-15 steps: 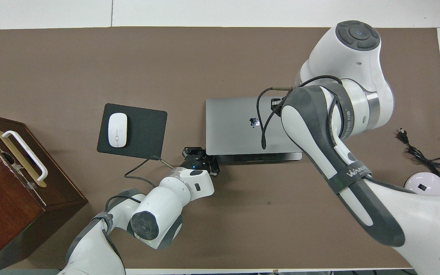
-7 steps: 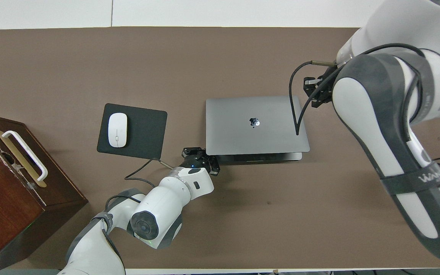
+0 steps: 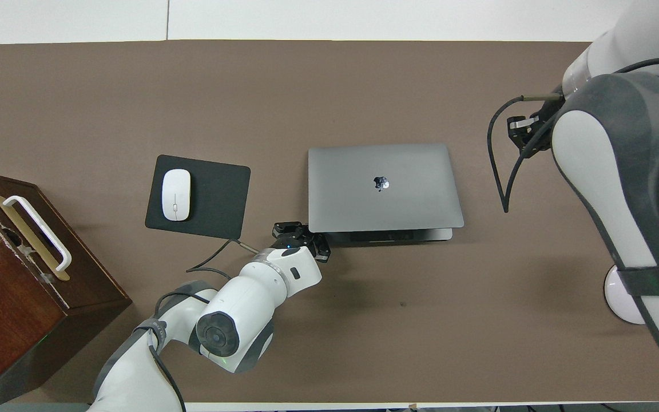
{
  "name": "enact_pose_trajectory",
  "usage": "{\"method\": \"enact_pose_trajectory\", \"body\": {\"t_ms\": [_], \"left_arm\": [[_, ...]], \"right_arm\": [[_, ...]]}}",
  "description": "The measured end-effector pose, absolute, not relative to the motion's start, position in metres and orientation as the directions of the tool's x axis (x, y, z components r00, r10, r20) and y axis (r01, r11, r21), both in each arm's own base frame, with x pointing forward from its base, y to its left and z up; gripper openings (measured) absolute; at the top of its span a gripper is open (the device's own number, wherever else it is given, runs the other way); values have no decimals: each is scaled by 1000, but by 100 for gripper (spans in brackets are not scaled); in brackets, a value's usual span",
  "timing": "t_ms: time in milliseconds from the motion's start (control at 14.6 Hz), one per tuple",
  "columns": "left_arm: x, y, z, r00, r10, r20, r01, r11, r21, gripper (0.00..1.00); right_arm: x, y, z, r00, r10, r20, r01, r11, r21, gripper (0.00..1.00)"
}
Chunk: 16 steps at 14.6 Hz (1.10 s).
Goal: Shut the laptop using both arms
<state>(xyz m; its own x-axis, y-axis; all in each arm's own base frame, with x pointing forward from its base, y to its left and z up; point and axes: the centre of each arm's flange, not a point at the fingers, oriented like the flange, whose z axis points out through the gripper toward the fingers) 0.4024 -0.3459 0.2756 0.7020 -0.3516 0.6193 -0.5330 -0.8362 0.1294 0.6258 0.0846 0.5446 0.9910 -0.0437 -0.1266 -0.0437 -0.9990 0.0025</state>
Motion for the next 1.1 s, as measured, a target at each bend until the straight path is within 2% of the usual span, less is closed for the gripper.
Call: {"method": "enact_pose_trajectory", "body": {"t_ms": [480, 686, 891, 960, 1097], "left_arm": [[399, -347, 316, 760, -382, 526, -519, -844, 137, 1], [392, -344, 336, 788, -421, 450, -522, -843, 127, 1], [384, -339, 355, 806, -445, 390, -524, -843, 119, 1], [383, -336, 360, 811, -451, 372, -523, -845, 117, 1], [380, -331, 369, 824, -458, 333, -517, -848, 113, 1]], "right_arm": [[621, 55, 583, 996, 67, -66, 74, -992, 101, 1], [614, 34, 605, 999, 36, -29, 39, -994, 99, 1], [610, 20, 608, 1000, 5, -28, 7, -997, 72, 1], [610, 19, 605, 1000, 1, -31, 3, -998, 67, 6], [610, 19, 601, 1000, -6, -26, -5, -998, 61, 28]]}}
